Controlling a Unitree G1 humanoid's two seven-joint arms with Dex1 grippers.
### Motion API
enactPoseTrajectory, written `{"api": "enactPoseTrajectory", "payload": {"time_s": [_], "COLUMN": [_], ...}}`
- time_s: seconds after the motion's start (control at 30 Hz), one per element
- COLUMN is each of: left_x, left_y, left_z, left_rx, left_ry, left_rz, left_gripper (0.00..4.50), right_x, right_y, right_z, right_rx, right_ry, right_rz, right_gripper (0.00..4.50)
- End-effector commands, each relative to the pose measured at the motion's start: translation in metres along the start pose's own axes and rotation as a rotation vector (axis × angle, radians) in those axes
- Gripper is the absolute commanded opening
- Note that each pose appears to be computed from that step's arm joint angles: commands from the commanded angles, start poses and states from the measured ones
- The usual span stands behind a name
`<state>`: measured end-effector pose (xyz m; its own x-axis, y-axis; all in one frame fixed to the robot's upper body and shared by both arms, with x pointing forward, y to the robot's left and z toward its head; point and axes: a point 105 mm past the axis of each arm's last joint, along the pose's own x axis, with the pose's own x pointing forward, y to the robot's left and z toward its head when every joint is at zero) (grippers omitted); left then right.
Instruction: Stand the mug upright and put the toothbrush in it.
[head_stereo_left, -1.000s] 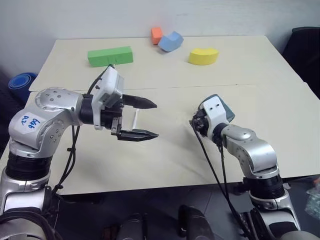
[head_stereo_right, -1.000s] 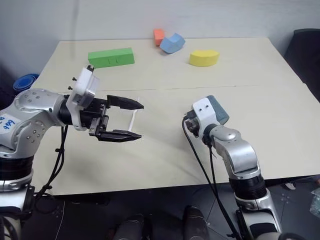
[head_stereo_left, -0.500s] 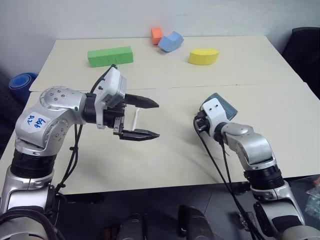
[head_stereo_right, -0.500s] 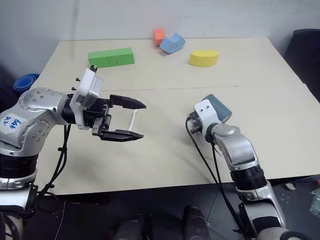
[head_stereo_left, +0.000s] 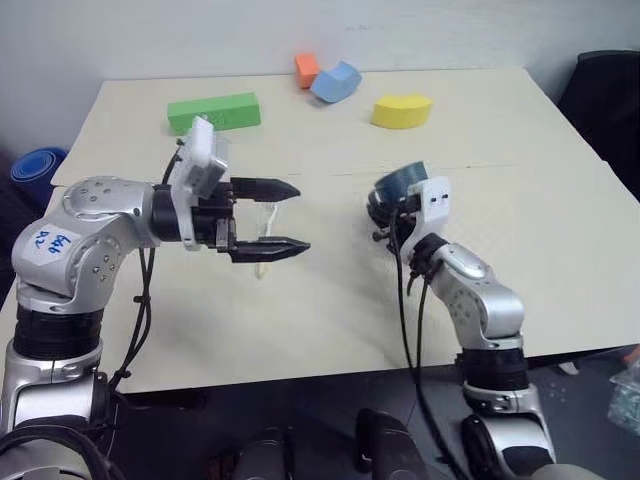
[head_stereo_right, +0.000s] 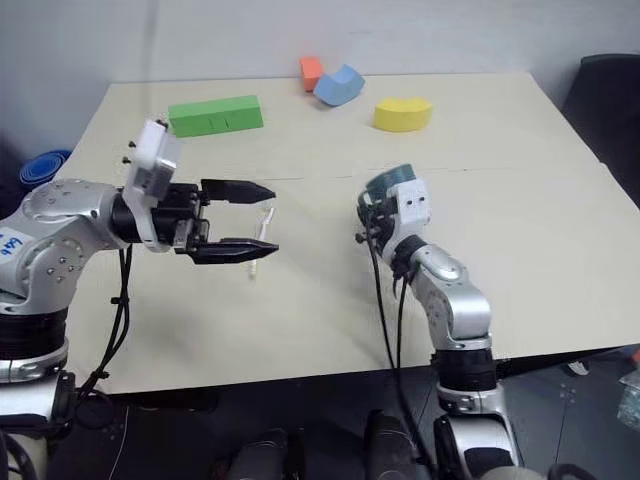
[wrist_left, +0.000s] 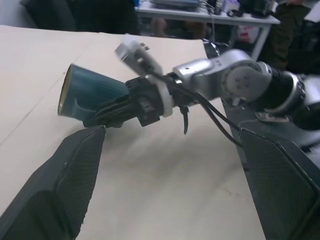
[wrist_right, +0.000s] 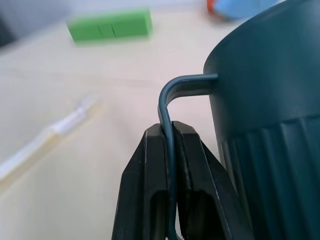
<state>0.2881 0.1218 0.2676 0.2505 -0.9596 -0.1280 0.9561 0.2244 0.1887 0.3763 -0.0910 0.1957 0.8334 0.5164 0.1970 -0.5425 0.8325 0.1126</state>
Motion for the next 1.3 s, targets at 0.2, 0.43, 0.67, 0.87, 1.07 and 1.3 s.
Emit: {"api": "enactPoseTrajectory", "payload": {"time_s": [0.2, 0.43, 0.67, 0.87, 1.07, 1.3], "left_x": [-0.027, -0.028, -0.021, -0.011, -0.009, -0.014], "left_y": [0.003, 0.002, 0.002, 0.006, 0.02, 0.046], "left_z": [0.011, 0.02, 0.013, 0.007, -0.012, -0.045], "left_rx": [0.041, 0.058, 0.049, 0.041, 0.014, -0.2], "left_ry": [0.061, 0.097, 0.101, 0.079, 0.112, 0.21], "left_rz": [0.109, 0.094, 0.058, 0.032, 0.138, 0.427], "left_gripper": [4.5, 4.5, 4.5, 4.5, 4.5, 4.5], "right_x": [0.019, 0.016, -0.016, -0.035, -0.074, -0.128], "right_y": [0.011, 0.012, 0.021, 0.021, 0.021, 0.012], "right_z": [-0.029, -0.051, -0.053, -0.049, -0.04, 0.01], "right_rx": [0.136, 0.17, 0.149, 0.064, -0.123, -0.296], "right_ry": [-0.13, -0.125, -0.09, -0.012, 0.22, 0.38], "right_rz": [0.061, 0.069, 0.076, 0.036, 0.073, 0.161], "right_gripper": [0.03, 0.29, 2.44, 4.42, 4.48, 4.48]}}
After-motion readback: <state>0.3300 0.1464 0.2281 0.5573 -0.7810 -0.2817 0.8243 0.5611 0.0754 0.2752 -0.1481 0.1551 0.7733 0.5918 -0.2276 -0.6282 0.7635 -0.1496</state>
